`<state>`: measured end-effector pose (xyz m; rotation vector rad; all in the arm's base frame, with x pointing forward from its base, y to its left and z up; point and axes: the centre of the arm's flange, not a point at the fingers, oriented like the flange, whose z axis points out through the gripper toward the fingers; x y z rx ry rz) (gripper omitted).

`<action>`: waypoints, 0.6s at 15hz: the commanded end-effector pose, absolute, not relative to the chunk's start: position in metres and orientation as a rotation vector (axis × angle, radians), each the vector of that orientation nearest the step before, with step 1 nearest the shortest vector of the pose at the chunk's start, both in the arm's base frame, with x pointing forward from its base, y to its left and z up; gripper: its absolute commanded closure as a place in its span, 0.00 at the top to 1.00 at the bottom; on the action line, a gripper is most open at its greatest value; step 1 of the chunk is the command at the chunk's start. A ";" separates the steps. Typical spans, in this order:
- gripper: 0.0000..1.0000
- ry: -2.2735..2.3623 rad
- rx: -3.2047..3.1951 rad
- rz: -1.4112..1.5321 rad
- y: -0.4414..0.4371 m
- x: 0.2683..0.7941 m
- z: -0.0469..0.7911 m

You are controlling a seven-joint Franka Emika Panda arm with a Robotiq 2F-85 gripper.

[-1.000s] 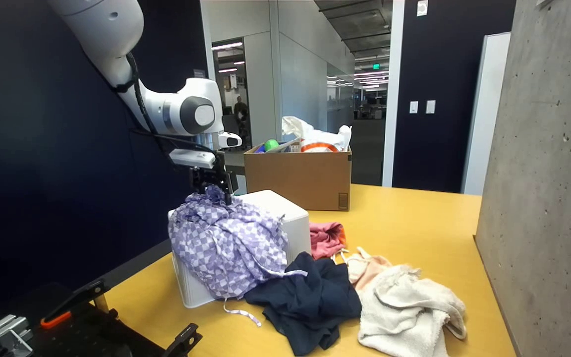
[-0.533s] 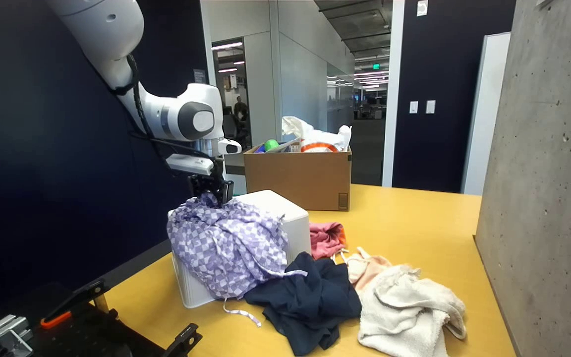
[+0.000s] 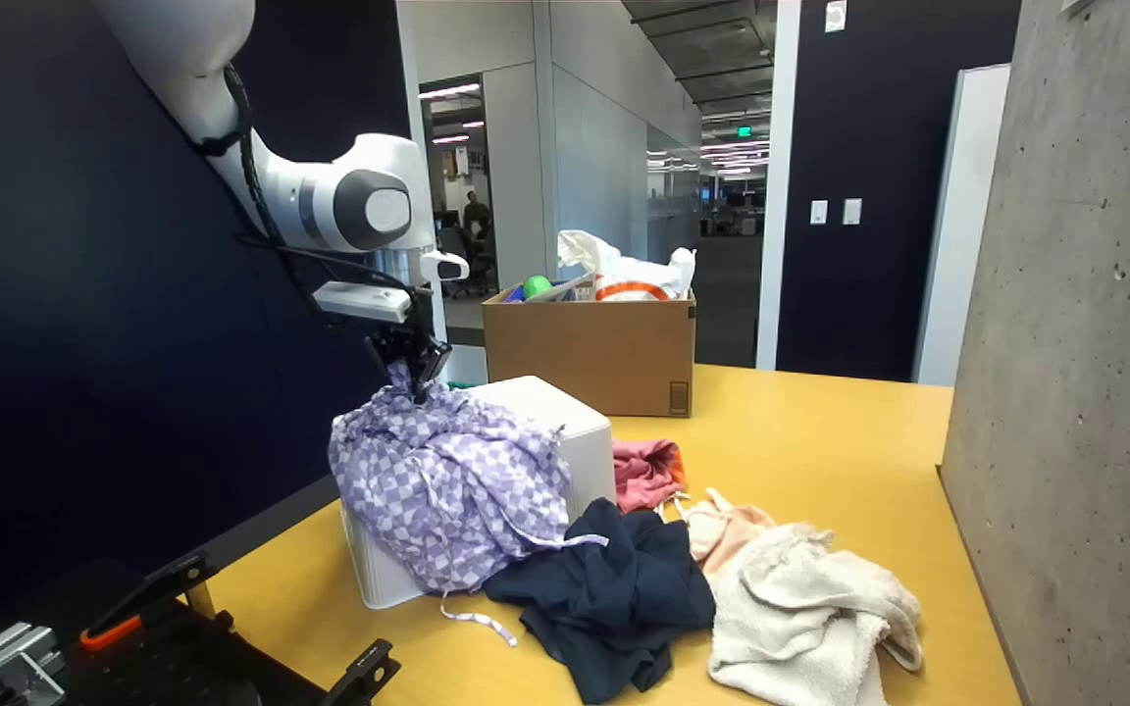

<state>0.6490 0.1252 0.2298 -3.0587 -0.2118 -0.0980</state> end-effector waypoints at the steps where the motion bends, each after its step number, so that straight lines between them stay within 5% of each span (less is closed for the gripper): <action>1: 0.00 -0.197 -3.068 -0.187 0.116 0.635 0.287; 9: 0.02 -0.196 -3.087 -0.601 0.122 0.651 0.491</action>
